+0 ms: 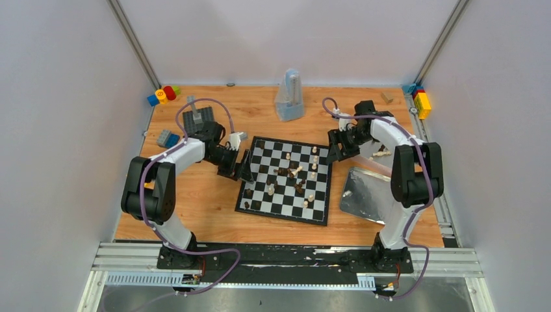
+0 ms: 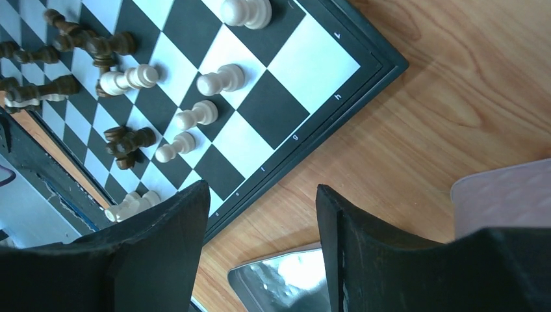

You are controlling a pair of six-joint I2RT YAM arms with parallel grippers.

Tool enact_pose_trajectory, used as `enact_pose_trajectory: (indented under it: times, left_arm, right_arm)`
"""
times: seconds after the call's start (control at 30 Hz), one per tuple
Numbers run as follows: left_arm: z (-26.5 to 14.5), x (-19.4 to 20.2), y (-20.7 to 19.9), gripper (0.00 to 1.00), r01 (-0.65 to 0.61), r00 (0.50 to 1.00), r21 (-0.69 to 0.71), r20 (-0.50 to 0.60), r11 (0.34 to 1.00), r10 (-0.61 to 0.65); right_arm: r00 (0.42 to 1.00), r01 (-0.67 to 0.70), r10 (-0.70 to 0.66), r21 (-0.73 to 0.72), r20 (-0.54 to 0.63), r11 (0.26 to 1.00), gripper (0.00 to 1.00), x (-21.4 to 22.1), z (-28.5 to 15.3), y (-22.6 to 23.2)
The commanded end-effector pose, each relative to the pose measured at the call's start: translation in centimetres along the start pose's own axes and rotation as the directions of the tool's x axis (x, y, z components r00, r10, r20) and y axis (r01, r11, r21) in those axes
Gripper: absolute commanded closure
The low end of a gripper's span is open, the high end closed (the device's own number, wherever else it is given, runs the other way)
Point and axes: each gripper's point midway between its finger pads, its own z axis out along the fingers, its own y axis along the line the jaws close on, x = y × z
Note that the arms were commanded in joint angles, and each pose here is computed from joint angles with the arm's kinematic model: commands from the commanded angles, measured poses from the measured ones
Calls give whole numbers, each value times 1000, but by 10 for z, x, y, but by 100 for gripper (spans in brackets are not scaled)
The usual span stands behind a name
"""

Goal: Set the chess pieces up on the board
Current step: Adjust the chessboard at the center of the board.

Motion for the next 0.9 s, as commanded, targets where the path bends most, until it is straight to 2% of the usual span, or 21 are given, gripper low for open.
enact_pose_trajectory:
  times: [0.0, 0.33, 0.87]
  left_arm:
    - [-5, -21, 2, 0, -70, 996, -34, 53, 997, 72]
    - [14, -24, 5, 0, -38, 999, 41, 20, 998, 37]
    - [21, -1, -24, 0, -6, 998, 218, -56, 976, 19]
  right_arm:
    - [1000, 7, -7, 7, -16, 1000, 38, 4, 14, -8]
    - [999, -26, 23, -85, -39, 996, 38, 8, 35, -5]
    - [1000, 7, -3, -140, 25, 990, 39, -51, 41, -10]
